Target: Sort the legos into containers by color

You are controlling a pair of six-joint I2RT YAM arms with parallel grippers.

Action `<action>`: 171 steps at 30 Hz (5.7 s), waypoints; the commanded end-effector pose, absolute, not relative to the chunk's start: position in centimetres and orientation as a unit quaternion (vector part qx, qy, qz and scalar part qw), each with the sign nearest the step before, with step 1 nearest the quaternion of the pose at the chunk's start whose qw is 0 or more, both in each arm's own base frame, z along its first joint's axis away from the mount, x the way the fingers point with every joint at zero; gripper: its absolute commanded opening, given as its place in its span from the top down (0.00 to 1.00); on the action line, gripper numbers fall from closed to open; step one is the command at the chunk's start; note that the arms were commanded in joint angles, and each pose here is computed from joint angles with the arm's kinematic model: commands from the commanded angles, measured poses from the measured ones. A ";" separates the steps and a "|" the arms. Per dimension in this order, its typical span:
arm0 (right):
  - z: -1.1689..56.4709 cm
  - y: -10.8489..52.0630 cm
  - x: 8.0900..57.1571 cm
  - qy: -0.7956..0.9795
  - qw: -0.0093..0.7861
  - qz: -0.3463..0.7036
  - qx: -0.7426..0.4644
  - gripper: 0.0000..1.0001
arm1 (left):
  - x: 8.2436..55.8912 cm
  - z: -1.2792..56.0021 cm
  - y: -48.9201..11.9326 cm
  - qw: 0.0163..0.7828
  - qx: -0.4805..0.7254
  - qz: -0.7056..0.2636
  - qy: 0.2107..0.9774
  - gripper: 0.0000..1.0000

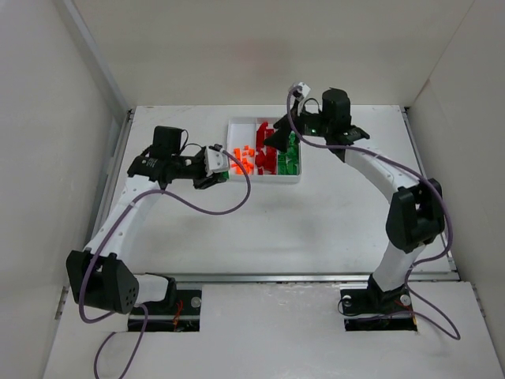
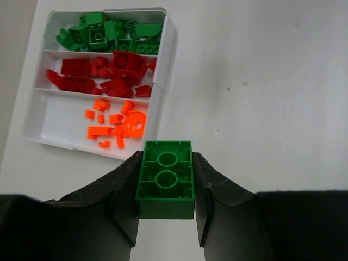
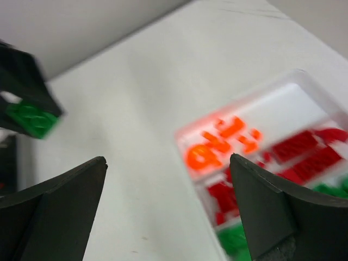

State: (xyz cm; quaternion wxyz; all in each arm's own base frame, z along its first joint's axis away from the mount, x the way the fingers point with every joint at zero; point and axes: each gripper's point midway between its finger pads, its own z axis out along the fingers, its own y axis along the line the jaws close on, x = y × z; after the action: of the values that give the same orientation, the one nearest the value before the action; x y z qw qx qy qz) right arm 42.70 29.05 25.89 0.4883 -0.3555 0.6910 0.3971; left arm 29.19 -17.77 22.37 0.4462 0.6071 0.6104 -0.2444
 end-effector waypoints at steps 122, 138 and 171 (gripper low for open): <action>15.9 19.7 60.8 0.814 0.546 -0.111 -0.164 0.91 | 36.2 22.7 -11.2 0.577 0.271 -0.067 0.767 0.00; 21.6 17.9 57.9 0.821 0.546 -0.108 -0.126 0.24 | 37.2 24.2 -10.0 0.608 0.239 -0.033 0.757 0.00; 31.3 -9.4 46.2 0.741 0.607 -0.058 0.282 0.01 | 36.0 17.8 6.9 0.593 -0.203 0.071 0.776 0.00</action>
State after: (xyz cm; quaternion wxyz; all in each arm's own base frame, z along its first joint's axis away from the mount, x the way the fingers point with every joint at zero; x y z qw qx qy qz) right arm 46.36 -9.70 26.12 0.5535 0.2608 0.7863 -0.0863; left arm 35.58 7.24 16.18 0.5636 -0.2029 0.7960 0.0870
